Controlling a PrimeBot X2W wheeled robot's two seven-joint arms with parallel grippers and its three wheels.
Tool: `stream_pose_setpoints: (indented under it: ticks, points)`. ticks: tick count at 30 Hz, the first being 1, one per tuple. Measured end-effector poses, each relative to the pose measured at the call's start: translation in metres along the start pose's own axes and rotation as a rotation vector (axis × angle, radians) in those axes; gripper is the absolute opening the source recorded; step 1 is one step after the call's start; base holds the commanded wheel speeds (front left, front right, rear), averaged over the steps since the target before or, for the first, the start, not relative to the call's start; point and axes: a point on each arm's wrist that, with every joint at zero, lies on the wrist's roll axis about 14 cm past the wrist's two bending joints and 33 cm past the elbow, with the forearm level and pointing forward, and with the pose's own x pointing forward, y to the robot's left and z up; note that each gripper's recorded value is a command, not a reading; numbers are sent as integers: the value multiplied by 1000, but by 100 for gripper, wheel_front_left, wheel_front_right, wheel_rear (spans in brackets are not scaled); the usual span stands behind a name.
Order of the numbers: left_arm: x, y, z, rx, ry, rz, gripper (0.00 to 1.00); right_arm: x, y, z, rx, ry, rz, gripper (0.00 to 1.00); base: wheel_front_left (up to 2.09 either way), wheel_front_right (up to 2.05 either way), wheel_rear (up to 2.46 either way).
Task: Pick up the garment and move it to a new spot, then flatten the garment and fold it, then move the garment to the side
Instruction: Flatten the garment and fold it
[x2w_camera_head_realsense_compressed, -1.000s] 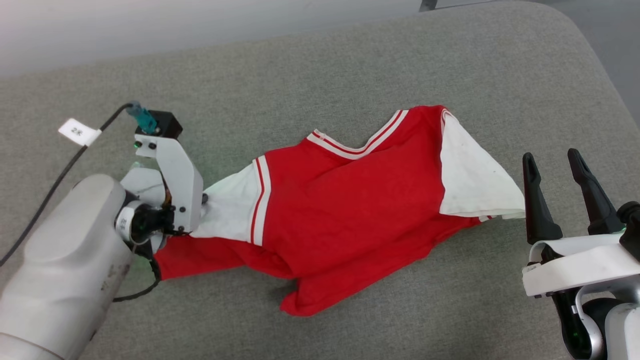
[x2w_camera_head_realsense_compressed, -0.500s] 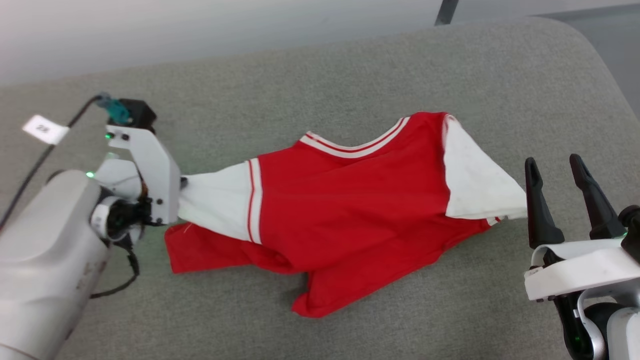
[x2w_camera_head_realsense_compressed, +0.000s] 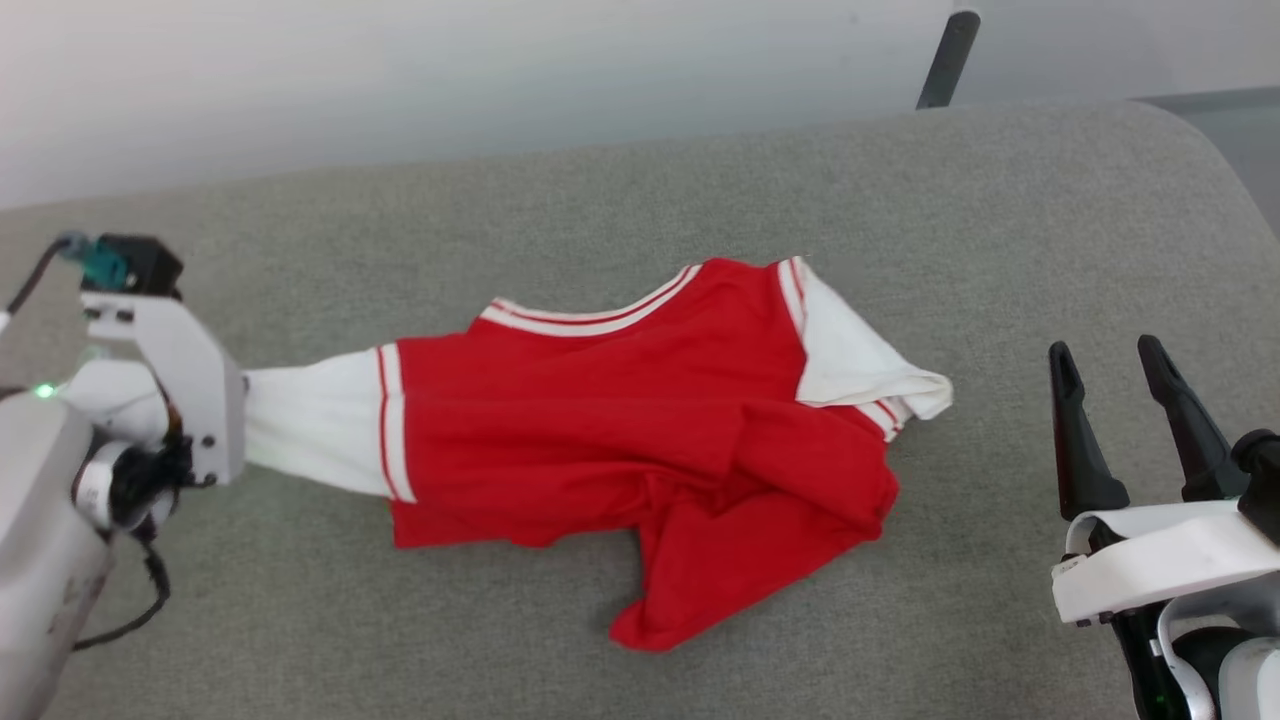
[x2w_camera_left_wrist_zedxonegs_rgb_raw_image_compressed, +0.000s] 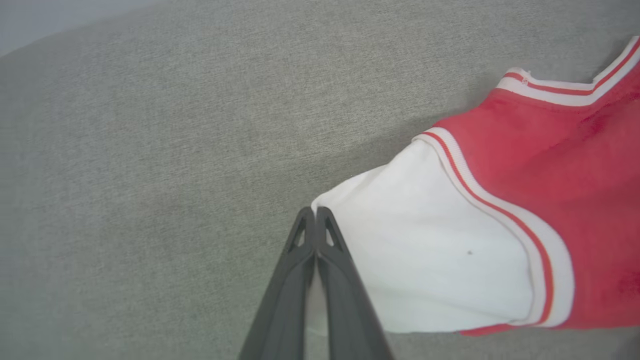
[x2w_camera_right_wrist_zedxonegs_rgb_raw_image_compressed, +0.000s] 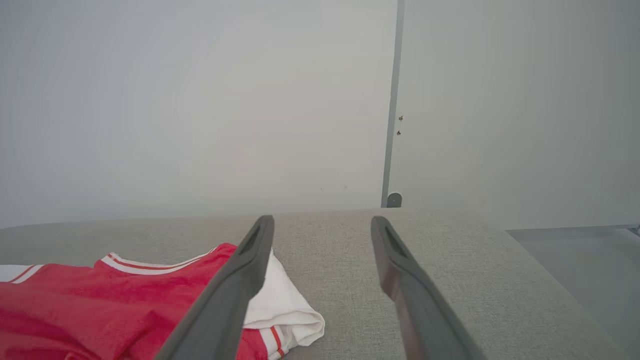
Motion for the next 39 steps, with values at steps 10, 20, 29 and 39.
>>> stream_pose_setpoints:
  ticks: [10,20,29,39]
  points:
    - [-3,15,-25,-56,-11,46,39,-4,8,7,1,-5,22,100,0,0,0]
    - [-9,7,-23,-89,-54,26,100,-11,10,8,-1,13,27,100,0,0,0]
    - [-38,2,3,-95,-216,-2,100,-22,15,13,6,14,41,100,0,0,0]
    - [-83,-2,-1,-142,-412,-14,100,-30,26,13,14,31,76,100,0,0,0]
